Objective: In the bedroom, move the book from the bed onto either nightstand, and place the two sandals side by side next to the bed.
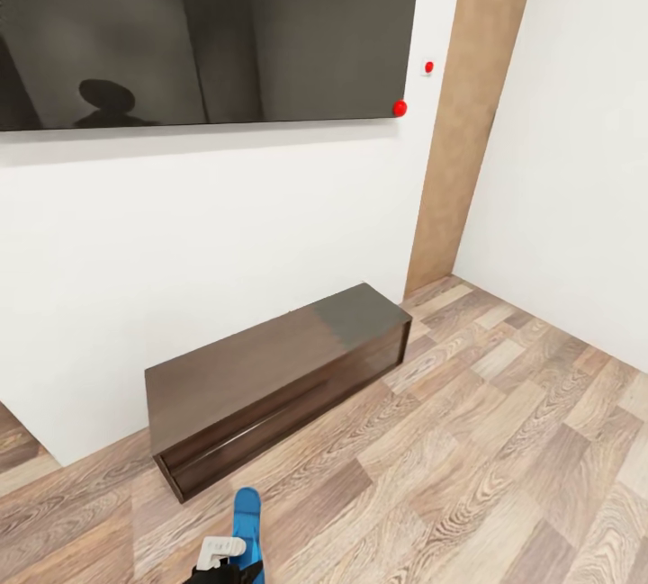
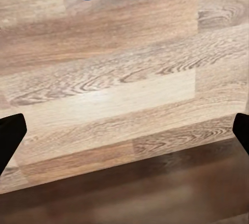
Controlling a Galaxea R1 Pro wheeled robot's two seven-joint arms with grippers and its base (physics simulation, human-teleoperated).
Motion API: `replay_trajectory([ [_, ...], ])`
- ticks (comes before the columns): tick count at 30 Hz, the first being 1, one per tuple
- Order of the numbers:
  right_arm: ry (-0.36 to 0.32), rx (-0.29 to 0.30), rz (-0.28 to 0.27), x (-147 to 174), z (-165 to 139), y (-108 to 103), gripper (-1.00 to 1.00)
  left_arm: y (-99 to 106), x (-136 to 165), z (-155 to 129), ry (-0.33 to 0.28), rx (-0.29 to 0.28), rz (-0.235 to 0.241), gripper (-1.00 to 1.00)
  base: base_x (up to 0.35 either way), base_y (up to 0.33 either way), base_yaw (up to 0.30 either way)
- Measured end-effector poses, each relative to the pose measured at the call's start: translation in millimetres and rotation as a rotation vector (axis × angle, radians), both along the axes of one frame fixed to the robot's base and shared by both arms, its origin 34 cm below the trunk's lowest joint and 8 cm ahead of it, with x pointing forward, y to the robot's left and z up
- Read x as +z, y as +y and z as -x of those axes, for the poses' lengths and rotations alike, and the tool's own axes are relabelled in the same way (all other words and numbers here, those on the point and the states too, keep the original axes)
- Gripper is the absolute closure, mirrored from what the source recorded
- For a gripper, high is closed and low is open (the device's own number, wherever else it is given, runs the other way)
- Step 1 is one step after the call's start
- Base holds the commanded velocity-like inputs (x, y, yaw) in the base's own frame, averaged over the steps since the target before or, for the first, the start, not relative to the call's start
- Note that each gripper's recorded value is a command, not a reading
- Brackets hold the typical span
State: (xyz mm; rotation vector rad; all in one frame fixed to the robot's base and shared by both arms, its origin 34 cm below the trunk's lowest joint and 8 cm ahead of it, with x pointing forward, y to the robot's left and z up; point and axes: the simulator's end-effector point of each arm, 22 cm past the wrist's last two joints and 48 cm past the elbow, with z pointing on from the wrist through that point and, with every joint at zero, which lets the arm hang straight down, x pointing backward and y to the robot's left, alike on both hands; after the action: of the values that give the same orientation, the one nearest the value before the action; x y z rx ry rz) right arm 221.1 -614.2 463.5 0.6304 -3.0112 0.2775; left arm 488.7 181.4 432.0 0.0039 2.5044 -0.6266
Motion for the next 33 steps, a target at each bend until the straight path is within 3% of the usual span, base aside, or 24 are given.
replay_trajectory([
  [21,0.000,0.003,0.000,-0.1,-0.5,0.1,-1.00,-0.8,0.2,0.1,0.000,-0.001,0.002,1.00,0.002,0.001,0.251],
  [26,0.000,0.002,0.000,0.0,-0.1,0.0,-1.00,-1.2,0.2,-0.1,0.000,-0.001,0.003,1.00,-0.024,0.000,0.057],
  [33,0.000,0.002,0.000,-0.2,-0.5,-0.1,-1.00,-1.1,0.0,-0.3,0.000,-0.001,0.002,1.00,-0.298,0.000,0.003],
])
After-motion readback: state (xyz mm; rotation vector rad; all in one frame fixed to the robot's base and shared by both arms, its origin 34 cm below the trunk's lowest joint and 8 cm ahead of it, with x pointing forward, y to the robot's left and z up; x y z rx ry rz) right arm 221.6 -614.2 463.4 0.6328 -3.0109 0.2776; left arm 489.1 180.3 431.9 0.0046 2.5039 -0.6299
